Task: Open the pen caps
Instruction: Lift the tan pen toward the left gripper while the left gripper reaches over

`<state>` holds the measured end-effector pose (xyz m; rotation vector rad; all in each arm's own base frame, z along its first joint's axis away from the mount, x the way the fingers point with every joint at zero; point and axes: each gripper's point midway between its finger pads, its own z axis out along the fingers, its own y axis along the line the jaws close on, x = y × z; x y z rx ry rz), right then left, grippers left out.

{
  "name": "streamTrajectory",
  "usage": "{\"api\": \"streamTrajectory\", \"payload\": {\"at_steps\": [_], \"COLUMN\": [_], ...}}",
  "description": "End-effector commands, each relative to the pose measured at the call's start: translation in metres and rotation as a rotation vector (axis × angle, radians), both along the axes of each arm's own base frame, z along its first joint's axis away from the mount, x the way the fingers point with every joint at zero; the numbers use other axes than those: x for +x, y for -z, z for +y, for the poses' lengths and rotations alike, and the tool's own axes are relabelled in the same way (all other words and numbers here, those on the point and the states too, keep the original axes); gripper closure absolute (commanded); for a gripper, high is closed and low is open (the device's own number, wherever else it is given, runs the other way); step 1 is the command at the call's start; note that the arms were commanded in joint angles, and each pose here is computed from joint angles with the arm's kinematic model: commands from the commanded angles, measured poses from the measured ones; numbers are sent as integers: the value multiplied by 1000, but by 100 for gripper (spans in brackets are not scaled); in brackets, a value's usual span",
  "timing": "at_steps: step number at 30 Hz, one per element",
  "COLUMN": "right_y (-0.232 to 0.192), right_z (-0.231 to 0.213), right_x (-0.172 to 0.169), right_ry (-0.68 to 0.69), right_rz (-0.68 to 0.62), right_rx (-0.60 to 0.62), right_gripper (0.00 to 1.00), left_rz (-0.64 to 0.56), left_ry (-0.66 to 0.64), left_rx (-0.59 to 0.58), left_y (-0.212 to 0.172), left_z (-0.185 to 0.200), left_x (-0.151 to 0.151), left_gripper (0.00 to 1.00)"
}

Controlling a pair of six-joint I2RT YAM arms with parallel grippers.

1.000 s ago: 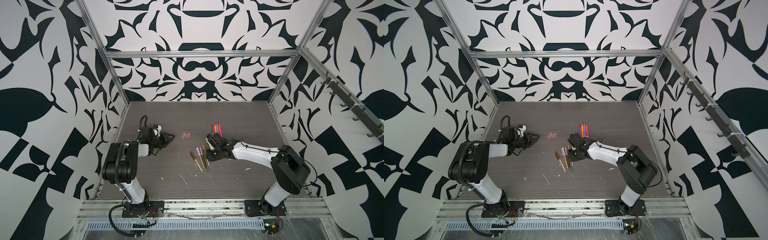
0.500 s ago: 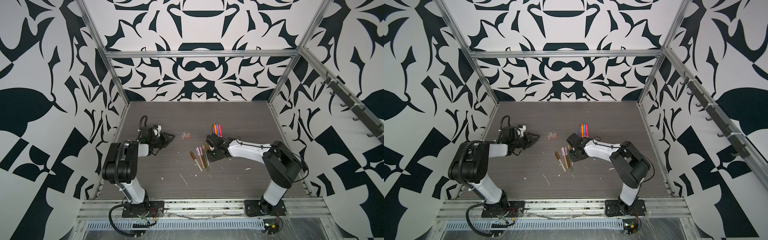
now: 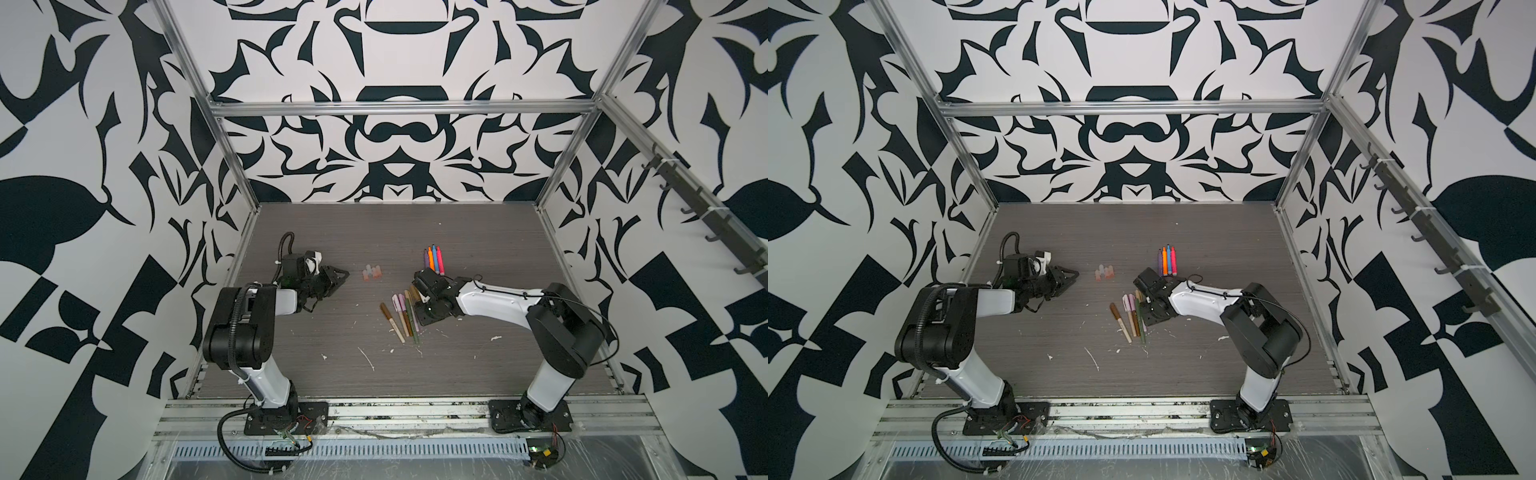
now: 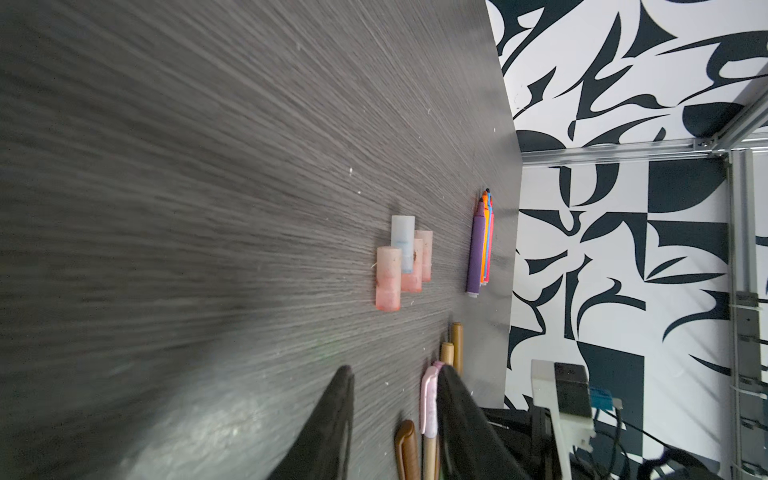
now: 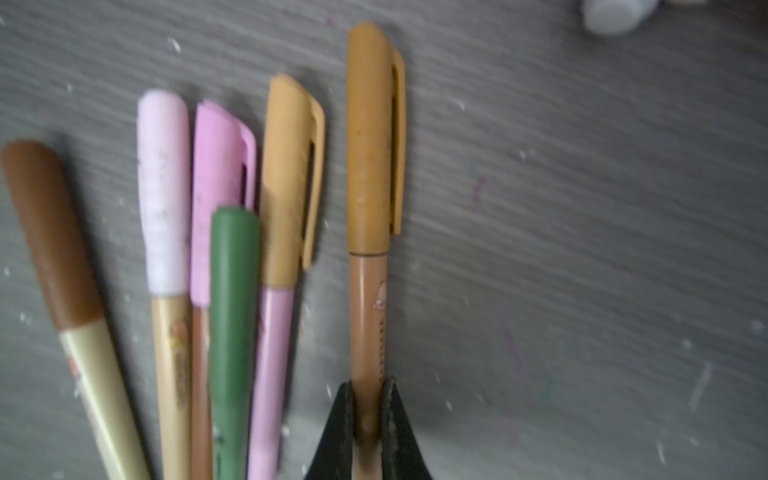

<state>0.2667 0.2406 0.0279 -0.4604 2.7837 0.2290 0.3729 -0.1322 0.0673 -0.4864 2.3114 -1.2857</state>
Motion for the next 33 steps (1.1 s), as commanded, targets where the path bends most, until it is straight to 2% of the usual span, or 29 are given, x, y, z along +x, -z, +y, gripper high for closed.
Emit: {"api": "streamTrajectory", "payload": {"at_steps": [1, 6, 11, 17, 22, 26, 33], "right_y": [-29, -46, -60, -78, -75, -74, -81], "right_z": [-4, -7, 0, -1, -5, -5, 7], "right_x": [-8, -32, -61, -87, -104, -106, -104], "right_ry": [-2, -1, 2, 9, 33, 48, 43], "right_rz": [-46, -49, 0, 41, 81, 87, 88], "right_rx": [63, 197, 375, 505, 552, 563, 543], "right_gripper": [95, 100, 100, 100, 100, 100, 100], "left_rz": [-44, -46, -80, -56, -25, -33, -60], "left_ry": [-33, 18, 135, 146, 196, 242, 255], "left_rx": [30, 55, 153, 130, 81, 89, 128], "left_y": [-10, -22, -38, -48, -59, -67, -67], "left_z": [6, -19, -89, -138, -169, -185, -189], "left_x": [-5, -27, -71, -107, -132, -149, -150], "left_gripper": [64, 63, 59, 57, 57, 57, 57]}}
